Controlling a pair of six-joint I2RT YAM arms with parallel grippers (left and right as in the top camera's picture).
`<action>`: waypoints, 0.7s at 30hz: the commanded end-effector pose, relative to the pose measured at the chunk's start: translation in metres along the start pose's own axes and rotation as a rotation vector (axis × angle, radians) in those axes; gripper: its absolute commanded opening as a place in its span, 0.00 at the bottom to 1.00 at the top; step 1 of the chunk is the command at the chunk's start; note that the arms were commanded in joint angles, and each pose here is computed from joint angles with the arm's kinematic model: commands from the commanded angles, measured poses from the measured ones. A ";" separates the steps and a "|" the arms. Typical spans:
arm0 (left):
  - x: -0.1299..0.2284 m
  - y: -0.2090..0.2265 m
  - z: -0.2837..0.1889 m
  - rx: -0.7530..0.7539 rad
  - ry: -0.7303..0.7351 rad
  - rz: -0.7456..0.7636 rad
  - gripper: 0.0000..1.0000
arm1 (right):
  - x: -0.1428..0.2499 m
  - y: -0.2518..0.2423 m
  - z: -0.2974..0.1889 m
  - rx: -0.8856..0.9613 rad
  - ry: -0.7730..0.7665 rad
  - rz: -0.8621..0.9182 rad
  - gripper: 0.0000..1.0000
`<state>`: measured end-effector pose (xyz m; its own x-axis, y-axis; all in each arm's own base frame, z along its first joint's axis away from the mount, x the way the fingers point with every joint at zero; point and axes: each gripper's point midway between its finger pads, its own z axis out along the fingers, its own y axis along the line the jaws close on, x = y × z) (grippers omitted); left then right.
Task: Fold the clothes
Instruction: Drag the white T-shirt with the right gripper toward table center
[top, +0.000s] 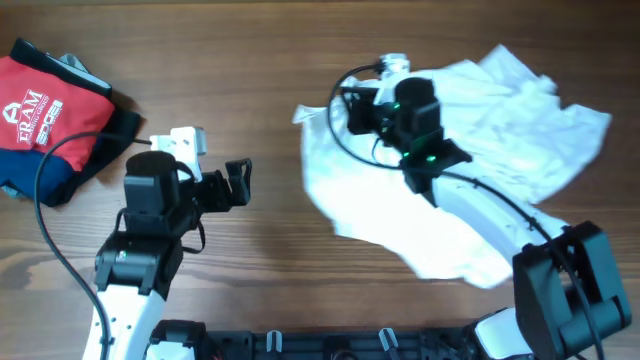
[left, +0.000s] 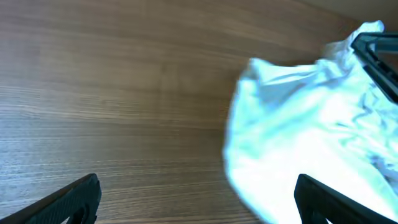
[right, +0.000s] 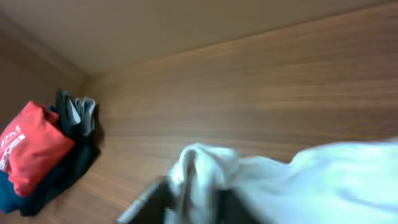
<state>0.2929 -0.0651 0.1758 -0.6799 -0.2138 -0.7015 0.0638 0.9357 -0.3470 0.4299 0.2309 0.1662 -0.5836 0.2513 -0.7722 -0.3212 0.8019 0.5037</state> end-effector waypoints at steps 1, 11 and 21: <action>-0.001 -0.004 0.007 0.012 0.022 -0.005 1.00 | -0.014 -0.027 -0.009 0.145 -0.047 0.029 1.00; 0.021 -0.017 0.025 0.115 0.148 -0.050 1.00 | -0.049 -0.145 -0.143 0.556 -0.029 0.142 0.99; 0.084 -0.030 0.084 0.111 0.421 -0.153 1.00 | 0.011 -0.201 -0.238 0.828 0.201 0.302 1.00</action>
<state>0.2933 -0.1131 0.0890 -0.8961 -0.1899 -0.4012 0.0240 0.8819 -0.4709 0.3180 -0.0452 0.1491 -0.6962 0.4821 -0.5319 0.4426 0.8716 0.2106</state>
